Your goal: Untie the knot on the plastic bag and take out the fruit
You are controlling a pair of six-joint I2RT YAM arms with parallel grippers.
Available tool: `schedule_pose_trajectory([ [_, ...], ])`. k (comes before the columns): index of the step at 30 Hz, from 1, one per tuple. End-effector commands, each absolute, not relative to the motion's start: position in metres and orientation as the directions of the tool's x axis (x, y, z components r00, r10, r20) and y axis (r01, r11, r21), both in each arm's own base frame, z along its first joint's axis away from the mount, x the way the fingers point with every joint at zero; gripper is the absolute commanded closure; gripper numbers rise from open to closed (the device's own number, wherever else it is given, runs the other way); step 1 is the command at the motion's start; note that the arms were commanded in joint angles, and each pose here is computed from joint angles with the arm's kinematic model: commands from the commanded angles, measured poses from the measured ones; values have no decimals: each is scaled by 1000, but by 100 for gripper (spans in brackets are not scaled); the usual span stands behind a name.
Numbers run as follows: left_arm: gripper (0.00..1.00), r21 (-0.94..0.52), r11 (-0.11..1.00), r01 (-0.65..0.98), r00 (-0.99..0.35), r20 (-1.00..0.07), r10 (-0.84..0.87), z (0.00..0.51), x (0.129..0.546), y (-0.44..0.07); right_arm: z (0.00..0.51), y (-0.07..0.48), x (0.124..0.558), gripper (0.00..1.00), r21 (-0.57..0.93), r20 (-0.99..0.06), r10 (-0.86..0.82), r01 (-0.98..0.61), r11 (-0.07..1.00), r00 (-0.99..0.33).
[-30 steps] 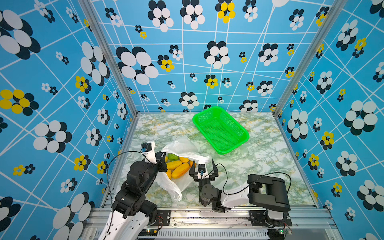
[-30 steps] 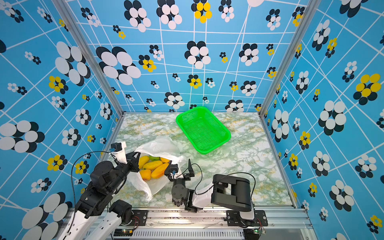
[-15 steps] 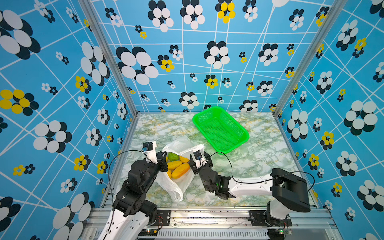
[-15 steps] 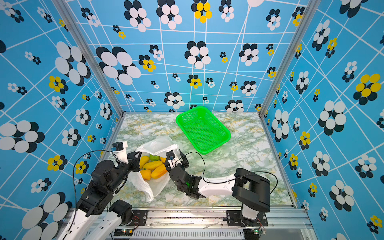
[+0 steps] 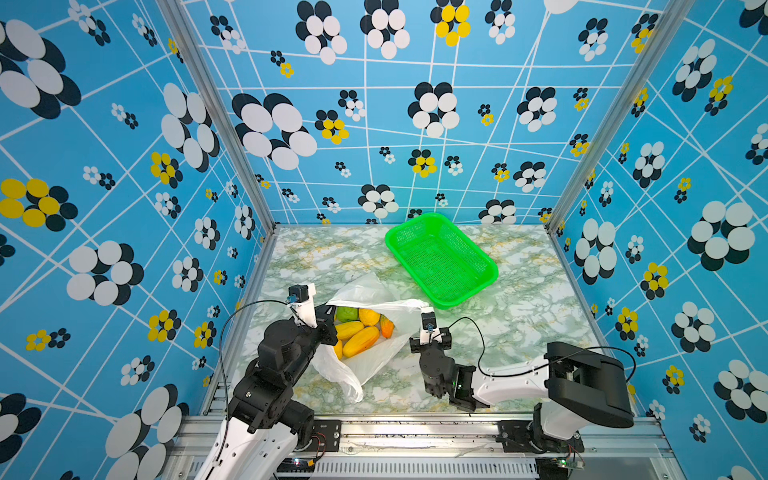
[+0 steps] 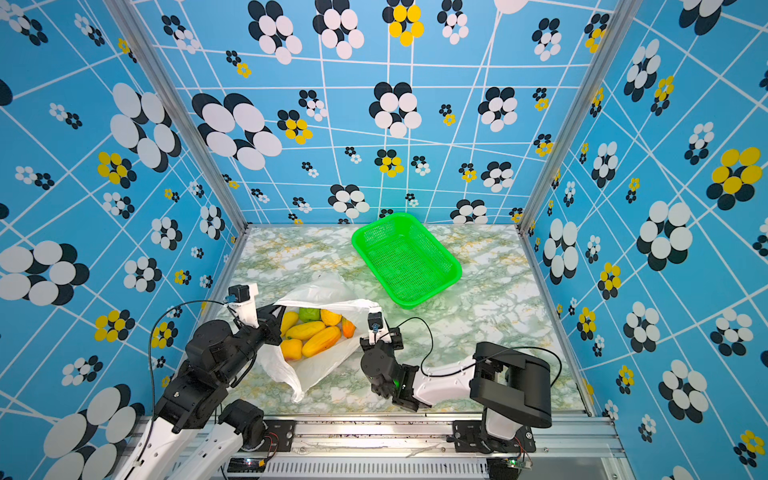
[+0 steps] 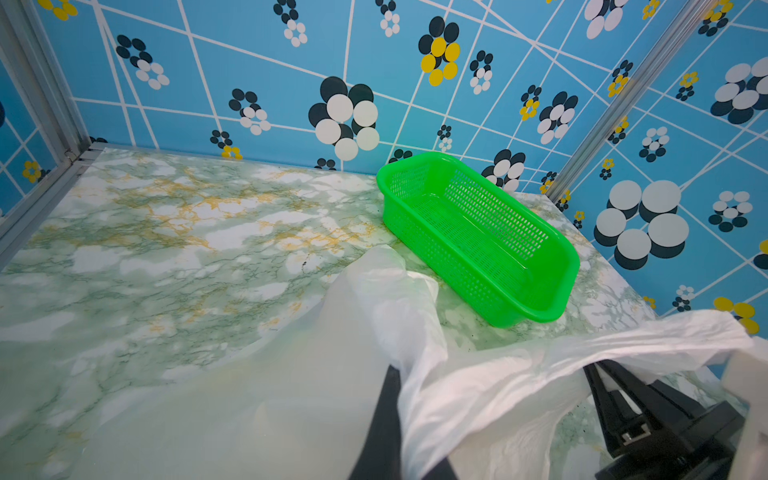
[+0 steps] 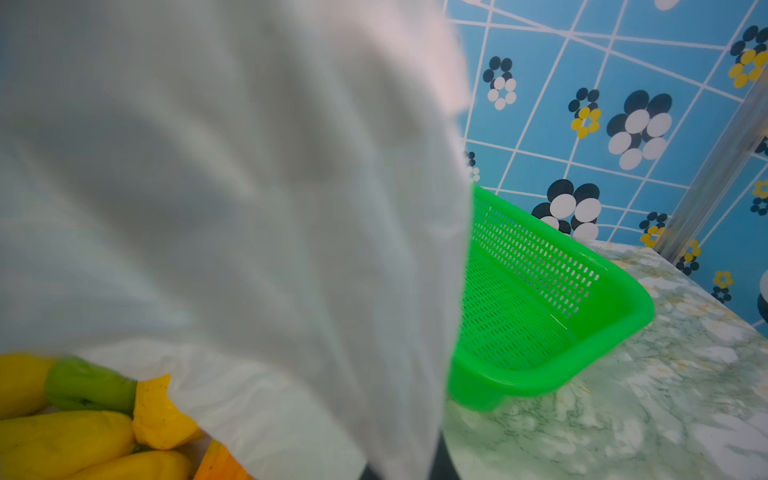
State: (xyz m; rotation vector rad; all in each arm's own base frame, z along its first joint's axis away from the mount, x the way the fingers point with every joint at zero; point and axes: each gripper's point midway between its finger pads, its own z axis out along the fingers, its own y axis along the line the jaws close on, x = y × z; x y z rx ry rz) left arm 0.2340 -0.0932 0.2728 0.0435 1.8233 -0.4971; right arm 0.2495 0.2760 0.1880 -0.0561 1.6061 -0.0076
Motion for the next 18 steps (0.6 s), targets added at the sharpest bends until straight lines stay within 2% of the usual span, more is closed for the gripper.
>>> schedule_pose_trajectory([
  [1,100,-311,920,238,-277,-930,-243,279,237,-84,194,252,238,100,69,-997,70,78,995,-11],
  [3,100,-309,923,227,-275,-930,-244,280,237,-82,197,263,231,100,59,-998,60,48,997,-16],
  [5,100,-306,924,231,-277,-931,-239,280,238,-83,201,278,226,69,10,-1000,10,-2,1000,-20],
  [7,100,-310,918,249,-278,-930,-238,280,237,-87,208,294,218,42,-44,-999,-44,-80,996,-4],
  [9,100,-315,910,268,-281,-929,-239,280,237,-90,217,311,203,24,-80,-997,-75,-200,977,32],
  [10,100,-316,909,272,-283,-929,-238,280,237,-91,221,319,195,20,-88,-996,-79,-258,962,45],
  [13,100,-315,910,268,-288,-928,-236,280,238,-91,224,344,171,21,-122,-992,-114,-459,880,45],
  [18,100,-311,910,273,-301,-926,-226,277,240,-94,221,352,134,33,-97,-990,-138,-721,686,3],
])
